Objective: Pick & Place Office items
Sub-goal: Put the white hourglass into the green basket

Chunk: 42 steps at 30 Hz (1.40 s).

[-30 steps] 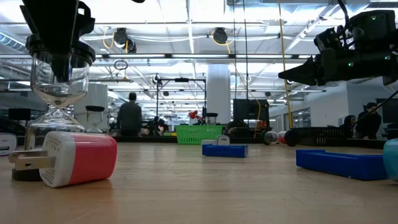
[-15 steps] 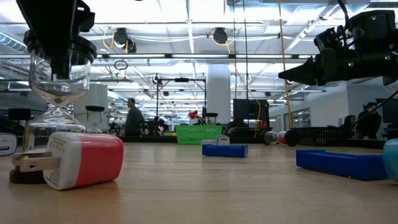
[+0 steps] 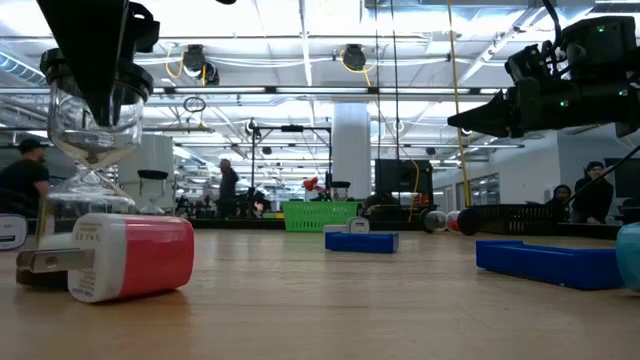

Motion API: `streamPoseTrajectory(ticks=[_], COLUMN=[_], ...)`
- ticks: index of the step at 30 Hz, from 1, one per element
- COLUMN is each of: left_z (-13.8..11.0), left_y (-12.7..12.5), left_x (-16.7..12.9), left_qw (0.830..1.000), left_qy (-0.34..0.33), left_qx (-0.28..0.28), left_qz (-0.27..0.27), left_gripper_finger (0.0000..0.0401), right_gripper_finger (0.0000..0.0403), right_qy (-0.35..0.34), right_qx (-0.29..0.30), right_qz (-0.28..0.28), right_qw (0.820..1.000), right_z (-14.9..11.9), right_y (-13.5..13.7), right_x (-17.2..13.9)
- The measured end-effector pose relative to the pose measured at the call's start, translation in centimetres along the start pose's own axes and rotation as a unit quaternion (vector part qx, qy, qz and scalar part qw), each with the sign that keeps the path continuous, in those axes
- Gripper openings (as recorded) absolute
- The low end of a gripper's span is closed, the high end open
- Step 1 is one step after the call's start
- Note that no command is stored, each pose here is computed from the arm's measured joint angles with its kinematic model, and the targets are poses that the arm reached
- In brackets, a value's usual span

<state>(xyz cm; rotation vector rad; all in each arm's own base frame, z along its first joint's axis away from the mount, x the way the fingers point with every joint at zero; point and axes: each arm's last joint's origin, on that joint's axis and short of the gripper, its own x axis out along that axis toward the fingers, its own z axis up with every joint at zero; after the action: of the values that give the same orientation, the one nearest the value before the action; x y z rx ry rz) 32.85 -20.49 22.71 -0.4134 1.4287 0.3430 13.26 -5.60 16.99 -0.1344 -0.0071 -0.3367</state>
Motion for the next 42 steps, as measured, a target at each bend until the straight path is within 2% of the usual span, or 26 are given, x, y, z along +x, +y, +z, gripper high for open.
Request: streamPoseTrajectory(ticks=[8, 17, 26, 34, 42], left_z=[0.6, 2.9, 6.8, 11.2, 14.8], left_y=[2.1, 7.4, 15.3, 24.3, 32.5], left_x=[-3.0, -7.6, -11.6, -12.6, -13.6], left_qw=[1.000, 0.998, 0.993, 0.988, 0.969], left_qy=[-0.024, -0.059, -0.109, -0.138, -0.237], left_qx=[-0.004, -0.001, 0.002, -0.008, -0.056], left_qz=[0.005, 0.024, 0.037, 0.071, 0.039], left_gripper_finger=[0.0223, 0.0223, 0.0224, 0.0224, 0.0224], right_gripper_finger=[0.0000, 0.0000, 0.0000, 0.0000, 0.0000], right_qy=[0.002, 0.002, 0.002, 0.003, 0.003], right_qx=[-0.003, -0.003, -0.003, -0.002, -0.007], right_qz=[0.000, 0.000, 0.000, 0.000, 0.000], right_qw=[1.000, 1.000, 1.000, 1.000, 1.000], right_z=[0.0, 0.0, 0.0, 0.0, -0.1], right_y=[0.0, 0.0, 0.0, 0.0, 0.0], right_x=[0.0, 0.0, 0.0, 0.0, 0.0])
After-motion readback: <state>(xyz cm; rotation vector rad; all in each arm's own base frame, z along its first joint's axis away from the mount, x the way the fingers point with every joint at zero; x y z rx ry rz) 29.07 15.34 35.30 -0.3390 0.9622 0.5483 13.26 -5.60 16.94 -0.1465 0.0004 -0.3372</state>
